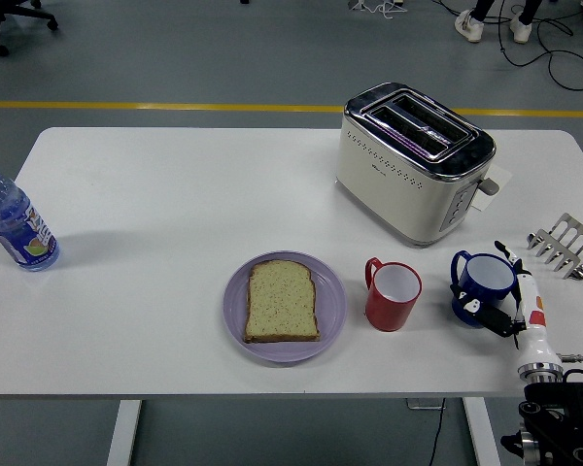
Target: Pick up the cup,pour liquid into bread,place the cup on the desk
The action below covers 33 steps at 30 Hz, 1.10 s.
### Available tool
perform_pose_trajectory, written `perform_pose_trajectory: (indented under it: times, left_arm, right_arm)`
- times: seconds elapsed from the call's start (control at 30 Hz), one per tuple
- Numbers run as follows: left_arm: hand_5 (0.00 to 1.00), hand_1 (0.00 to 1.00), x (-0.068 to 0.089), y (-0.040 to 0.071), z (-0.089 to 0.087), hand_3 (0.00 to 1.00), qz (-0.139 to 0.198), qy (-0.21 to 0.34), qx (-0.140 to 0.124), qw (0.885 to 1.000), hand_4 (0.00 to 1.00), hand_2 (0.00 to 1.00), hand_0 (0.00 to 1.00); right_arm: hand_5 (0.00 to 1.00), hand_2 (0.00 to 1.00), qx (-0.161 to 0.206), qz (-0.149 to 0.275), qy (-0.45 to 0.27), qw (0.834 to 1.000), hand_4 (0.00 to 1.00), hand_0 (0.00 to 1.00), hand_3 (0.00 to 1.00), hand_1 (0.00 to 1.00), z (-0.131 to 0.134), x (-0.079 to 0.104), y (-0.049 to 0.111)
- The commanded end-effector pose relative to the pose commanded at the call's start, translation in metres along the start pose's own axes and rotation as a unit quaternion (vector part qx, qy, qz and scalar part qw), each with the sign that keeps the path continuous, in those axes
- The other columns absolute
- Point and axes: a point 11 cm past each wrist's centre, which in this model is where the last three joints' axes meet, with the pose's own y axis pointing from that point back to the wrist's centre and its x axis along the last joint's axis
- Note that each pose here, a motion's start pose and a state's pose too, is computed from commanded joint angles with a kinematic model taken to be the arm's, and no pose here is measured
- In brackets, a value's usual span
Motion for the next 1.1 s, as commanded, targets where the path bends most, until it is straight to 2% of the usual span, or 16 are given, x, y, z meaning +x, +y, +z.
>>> perform_pose_trajectory:
  times: [0.57, 0.6, 0.77, 0.8, 0.97, 1.0, 1.1]
  left_arm:
    - [0.833, 0.649, 0.0009, 0.0000, 0.0001, 0.560, 0.001, 0.000, 0.000, 1.000, 0.325, 0.660, 0.638]
    - [0.834, 0.649, 0.0011, 0.0000, 0.0001, 0.560, 0.001, 0.000, 0.000, 1.000, 0.326, 0.660, 0.638]
    - [0.834, 0.649, 0.0010, 0.0000, 0.0005, 0.560, 0.001, 0.000, 0.000, 1.000, 0.326, 0.660, 0.638]
    - [0.834, 0.648, 0.0009, 0.0000, 0.0006, 0.560, 0.001, 0.000, -0.001, 1.000, 0.326, 0.660, 0.638]
    - [0.834, 0.648, 0.0004, 0.0000, 0.0004, 0.560, 0.000, 0.000, 0.000, 1.000, 0.326, 0.660, 0.638]
    - [0.834, 0.648, 0.0004, 0.0000, 0.0004, 0.560, 0.000, 0.000, 0.000, 1.000, 0.327, 0.660, 0.638]
    - [0.834, 0.648, 0.0006, 0.0000, 0.0008, 0.560, 0.000, 0.000, -0.001, 1.000, 0.327, 0.660, 0.638]
  right_arm:
    - [0.061, 0.771, 0.000, 0.003, -0.001, 1.000, 0.880, 0.801, 0.950, 0.614, -0.0004, 0.0008, -0.0011]
    - [0.062, 0.805, 0.000, 0.002, -0.001, 1.000, 0.891, 0.879, 0.959, 0.664, -0.0003, 0.0009, -0.0012]
    - [0.062, 0.805, -0.001, 0.003, -0.002, 1.000, 0.891, 0.879, 0.959, 0.664, 0.0001, 0.0011, -0.0011]
    - [0.063, 0.836, -0.001, 0.002, -0.002, 1.000, 0.898, 0.916, 0.965, 0.713, 0.0003, 0.0010, -0.0011]
    - [0.063, 0.836, -0.004, -0.004, -0.006, 1.000, 0.898, 0.916, 0.965, 0.713, 0.0011, -0.0004, -0.0009]
    - [0.067, 0.888, -0.004, -0.004, -0.006, 1.000, 0.907, 0.936, 0.972, 0.768, 0.0012, -0.0004, -0.0008]
    - [0.067, 0.888, -0.003, -0.002, -0.006, 1.000, 0.907, 0.936, 0.972, 0.768, 0.0008, 0.0001, -0.0009]
